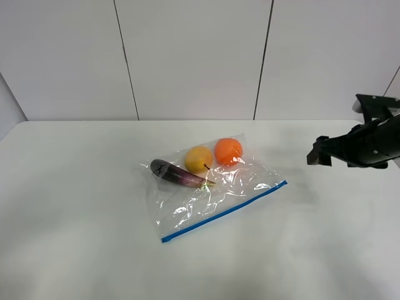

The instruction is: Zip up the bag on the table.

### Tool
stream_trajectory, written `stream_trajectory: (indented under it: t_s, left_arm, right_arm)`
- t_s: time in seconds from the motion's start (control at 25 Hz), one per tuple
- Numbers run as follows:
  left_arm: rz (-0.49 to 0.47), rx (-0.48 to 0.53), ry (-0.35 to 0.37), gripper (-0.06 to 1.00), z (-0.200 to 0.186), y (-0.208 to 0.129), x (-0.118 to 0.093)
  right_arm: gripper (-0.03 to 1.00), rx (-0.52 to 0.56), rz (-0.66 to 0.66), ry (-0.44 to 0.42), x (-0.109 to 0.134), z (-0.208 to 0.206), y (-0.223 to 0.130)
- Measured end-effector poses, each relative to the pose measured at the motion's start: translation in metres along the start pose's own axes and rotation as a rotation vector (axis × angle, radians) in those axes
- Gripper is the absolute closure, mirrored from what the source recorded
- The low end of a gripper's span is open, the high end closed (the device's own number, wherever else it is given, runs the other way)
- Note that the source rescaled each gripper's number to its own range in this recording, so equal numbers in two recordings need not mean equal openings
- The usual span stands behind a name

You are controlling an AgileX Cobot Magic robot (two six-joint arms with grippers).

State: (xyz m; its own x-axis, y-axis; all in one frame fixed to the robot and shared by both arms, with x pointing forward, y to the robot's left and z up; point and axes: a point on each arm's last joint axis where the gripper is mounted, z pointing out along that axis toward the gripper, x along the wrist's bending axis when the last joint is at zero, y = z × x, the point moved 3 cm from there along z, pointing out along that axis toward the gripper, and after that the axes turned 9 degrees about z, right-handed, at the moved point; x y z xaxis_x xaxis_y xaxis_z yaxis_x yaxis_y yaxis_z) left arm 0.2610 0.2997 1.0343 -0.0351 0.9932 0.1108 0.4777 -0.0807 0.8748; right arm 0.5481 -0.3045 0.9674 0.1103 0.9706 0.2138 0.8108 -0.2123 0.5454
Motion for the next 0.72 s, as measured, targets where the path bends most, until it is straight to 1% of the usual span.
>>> stream_trajectory:
  t_s: [0.16, 0.4, 0.48, 0.6, 0.72]
  left_arm:
    - [0.0, 0.0, 0.0, -0.05, 0.0, 0.0, 0.0]
    - [0.0, 0.0, 0.0, -0.05, 0.0, 0.0, 0.0]
    - [0.0, 0.0, 0.0, -0.05, 0.0, 0.0, 0.0]
    - [0.0, 0.0, 0.0, -0.05, 0.0, 0.0, 0.0]
    - [0.0, 0.0, 0.0, -0.05, 0.0, 0.0, 0.0]
  right_arm:
    - [0.04, -0.086, -0.035, 0.027, 0.01, -0.044, 0.006]
    - [0.05, -0.16, -0.088, 0.053, 0.02, -0.095, 0.001]
    - [0.05, -0.166, -0.093, 0.058, 0.021, -0.104, -0.002]
    - [0.05, -0.142, -0.088, 0.067, 0.023, -0.114, -0.009]
    - [0.05, -0.159, -0.098, 0.066, 0.025, -0.13, -0.015]
